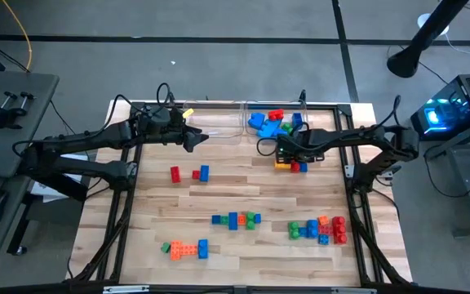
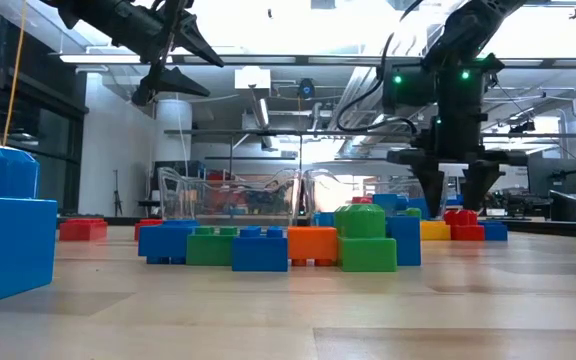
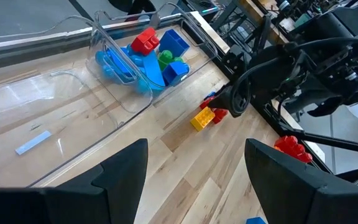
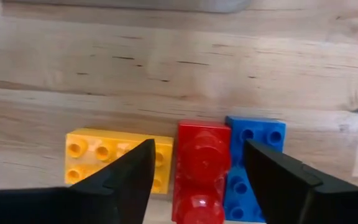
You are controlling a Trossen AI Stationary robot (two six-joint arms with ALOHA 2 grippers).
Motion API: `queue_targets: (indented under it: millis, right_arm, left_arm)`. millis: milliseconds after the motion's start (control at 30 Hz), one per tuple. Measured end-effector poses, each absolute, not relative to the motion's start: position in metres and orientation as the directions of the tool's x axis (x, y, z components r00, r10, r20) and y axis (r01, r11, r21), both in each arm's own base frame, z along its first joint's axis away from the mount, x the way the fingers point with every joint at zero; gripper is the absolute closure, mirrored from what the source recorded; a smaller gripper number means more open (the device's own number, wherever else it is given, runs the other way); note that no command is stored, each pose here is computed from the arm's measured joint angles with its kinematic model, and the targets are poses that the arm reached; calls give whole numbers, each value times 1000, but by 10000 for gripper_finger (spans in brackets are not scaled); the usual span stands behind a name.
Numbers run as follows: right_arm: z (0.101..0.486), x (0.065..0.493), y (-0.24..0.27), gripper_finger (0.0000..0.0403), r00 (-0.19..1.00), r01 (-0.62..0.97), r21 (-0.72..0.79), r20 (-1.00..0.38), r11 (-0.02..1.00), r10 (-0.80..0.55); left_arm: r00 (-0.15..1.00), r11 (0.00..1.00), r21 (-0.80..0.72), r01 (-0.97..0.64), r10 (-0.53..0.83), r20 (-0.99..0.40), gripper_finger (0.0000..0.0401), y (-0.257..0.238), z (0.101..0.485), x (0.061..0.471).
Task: Sort blocks by size
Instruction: Put the top right red lego piece into the right transparent bin
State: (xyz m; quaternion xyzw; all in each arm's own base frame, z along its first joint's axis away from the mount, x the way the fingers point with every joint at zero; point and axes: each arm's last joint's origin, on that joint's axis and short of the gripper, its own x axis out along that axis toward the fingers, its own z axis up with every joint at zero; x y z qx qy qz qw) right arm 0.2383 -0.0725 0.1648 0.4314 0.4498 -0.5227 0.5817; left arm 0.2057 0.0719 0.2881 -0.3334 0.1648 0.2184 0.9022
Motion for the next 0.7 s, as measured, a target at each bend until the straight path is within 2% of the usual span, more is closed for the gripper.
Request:
queue_targets:
  millis: [700]
  right_arm:
    - [155,242,-73,289,10,998,-4,-976,63,-218]
  left_arm:
    - [848,681,-528,-507,283,-449,149,72,288,205]
